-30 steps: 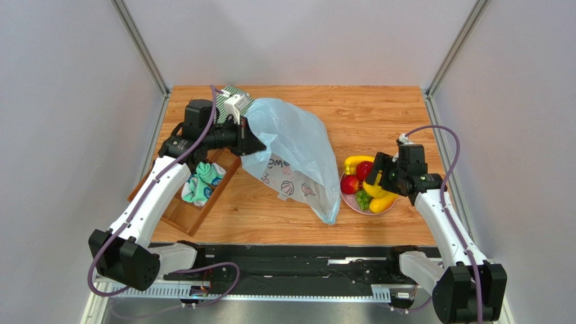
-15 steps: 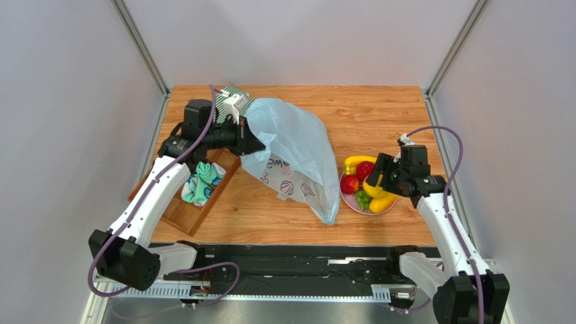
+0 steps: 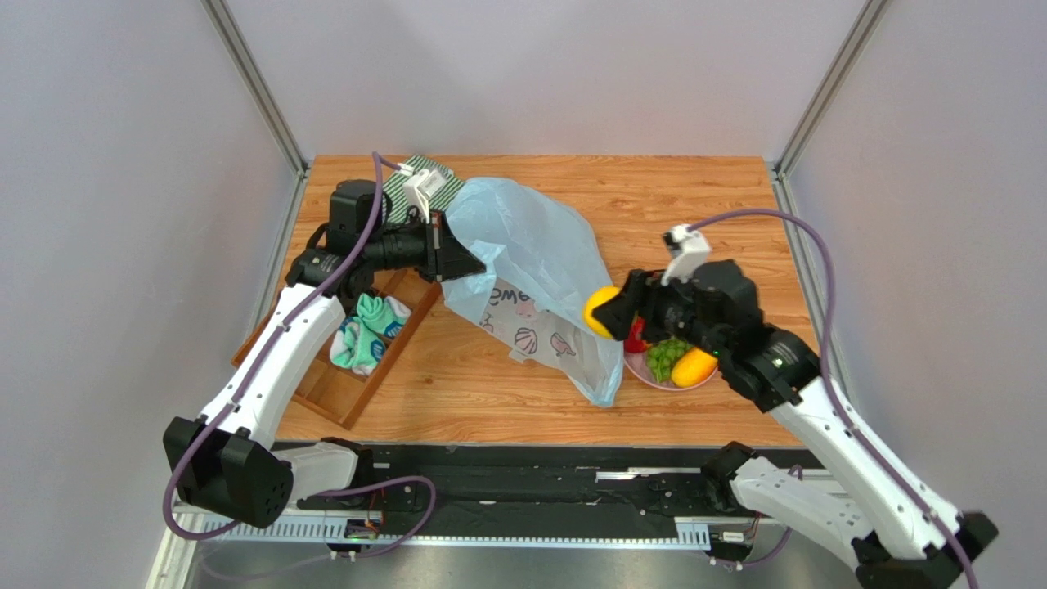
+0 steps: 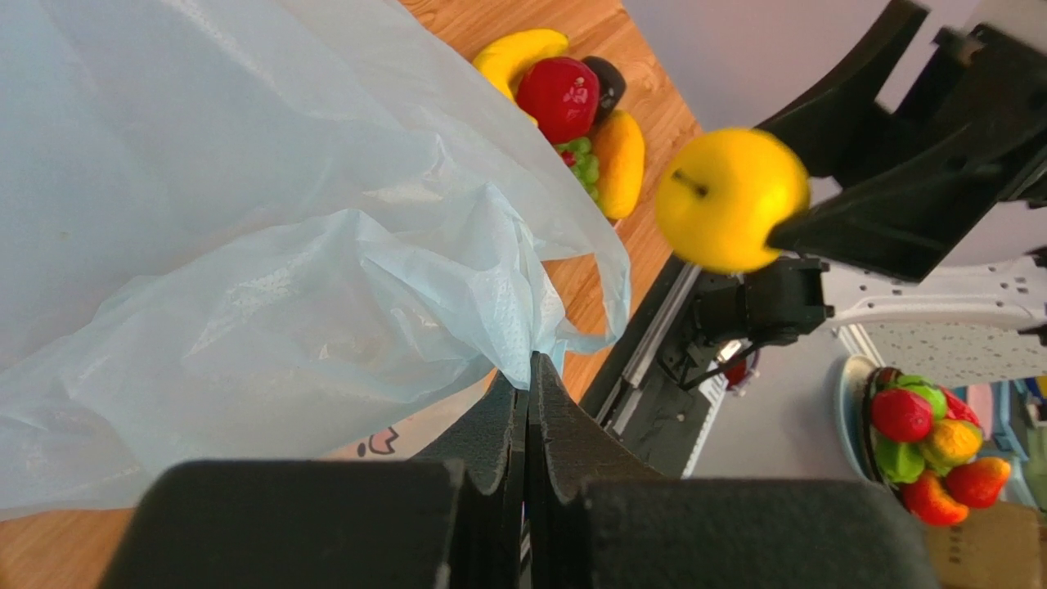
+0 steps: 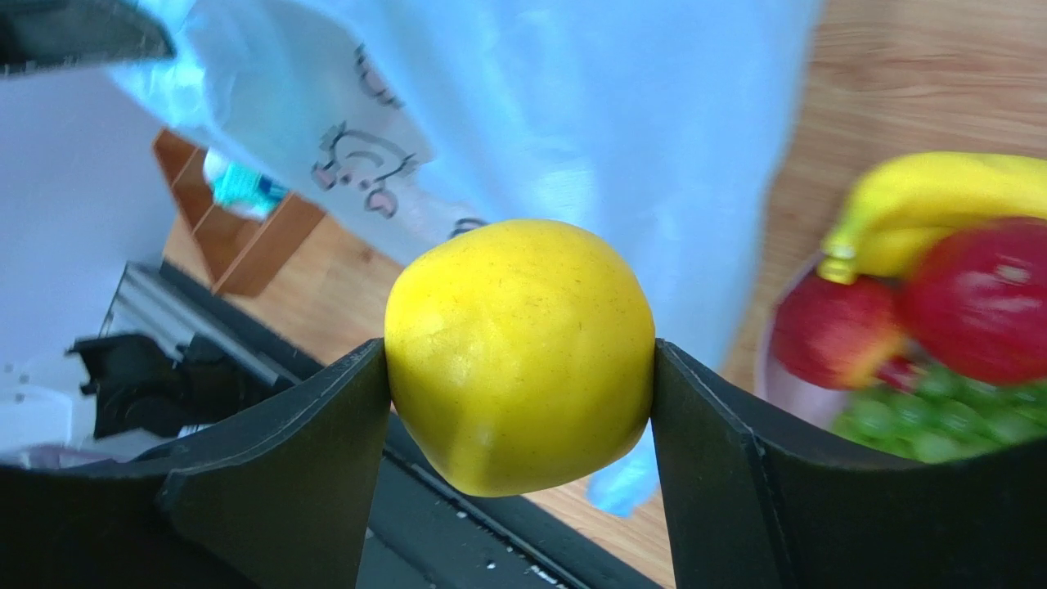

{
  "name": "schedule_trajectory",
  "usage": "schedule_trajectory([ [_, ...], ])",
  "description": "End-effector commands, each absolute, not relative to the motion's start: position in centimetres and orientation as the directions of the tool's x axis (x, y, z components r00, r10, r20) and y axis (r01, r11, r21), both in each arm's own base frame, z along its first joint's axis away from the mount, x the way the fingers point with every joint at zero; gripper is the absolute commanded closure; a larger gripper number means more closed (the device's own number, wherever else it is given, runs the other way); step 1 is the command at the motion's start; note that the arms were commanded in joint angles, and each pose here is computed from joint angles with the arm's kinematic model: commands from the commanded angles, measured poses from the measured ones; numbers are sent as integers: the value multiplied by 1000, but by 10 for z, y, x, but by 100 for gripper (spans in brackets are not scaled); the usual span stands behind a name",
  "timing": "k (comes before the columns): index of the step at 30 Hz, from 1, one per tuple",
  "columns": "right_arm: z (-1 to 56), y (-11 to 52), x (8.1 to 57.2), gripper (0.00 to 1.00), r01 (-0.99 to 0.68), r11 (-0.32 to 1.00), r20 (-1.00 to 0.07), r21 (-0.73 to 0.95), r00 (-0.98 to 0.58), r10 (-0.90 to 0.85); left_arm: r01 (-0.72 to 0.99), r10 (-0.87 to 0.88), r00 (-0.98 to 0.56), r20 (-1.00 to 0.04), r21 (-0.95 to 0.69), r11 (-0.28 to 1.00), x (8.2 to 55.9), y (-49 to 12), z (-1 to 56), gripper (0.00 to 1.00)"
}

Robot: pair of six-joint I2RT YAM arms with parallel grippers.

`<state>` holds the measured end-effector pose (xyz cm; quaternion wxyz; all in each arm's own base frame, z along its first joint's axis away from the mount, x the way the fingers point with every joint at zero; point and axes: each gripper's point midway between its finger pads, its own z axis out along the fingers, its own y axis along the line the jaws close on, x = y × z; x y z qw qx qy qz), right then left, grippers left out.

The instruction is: Place the fruits into the plastic bag

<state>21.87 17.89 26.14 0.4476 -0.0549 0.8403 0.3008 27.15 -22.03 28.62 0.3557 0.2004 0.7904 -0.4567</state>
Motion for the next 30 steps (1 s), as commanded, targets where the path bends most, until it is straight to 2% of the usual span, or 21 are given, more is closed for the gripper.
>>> schedule_trajectory([
  [1, 283, 256, 222, 69, -481, 728, -798, 489, -583, 151, 687, -40, -644, -764, -600, 411, 264, -227, 310, 100],
  [3, 293, 287, 213, 69, -540, 679, -803, 497, -582, 125, 681, -62, -645, -761, -610, 404, 262, -227, 314, 100],
  [8, 263, 331, 234, 69, -491, 720, -780, 490, -615, 111, 681, -112, -637, -763, -624, 383, 246, -225, 327, 100],
  [15, 255, 323, 277, 68, -327, 888, -879, 322, -452, 153, 675, -184, -649, -738, -670, 308, 211, -222, 345, 100],
  [18, 259, 323, 287, 67, -268, 913, -905, 307, -379, 193, 675, -226, -657, -719, -695, 250, 196, -222, 360, 100],
  [23, 265, 344, 294, 66, -282, 882, -910, 377, -292, 295, 670, -276, -668, -691, -720, 182, 178, -220, 376, 100],
  [30, 211, 373, 314, 63, -254, 937, -926, 241, -348, 145, 685, -335, -668, -664, -725, 72, 162, -218, 416, 100],
])
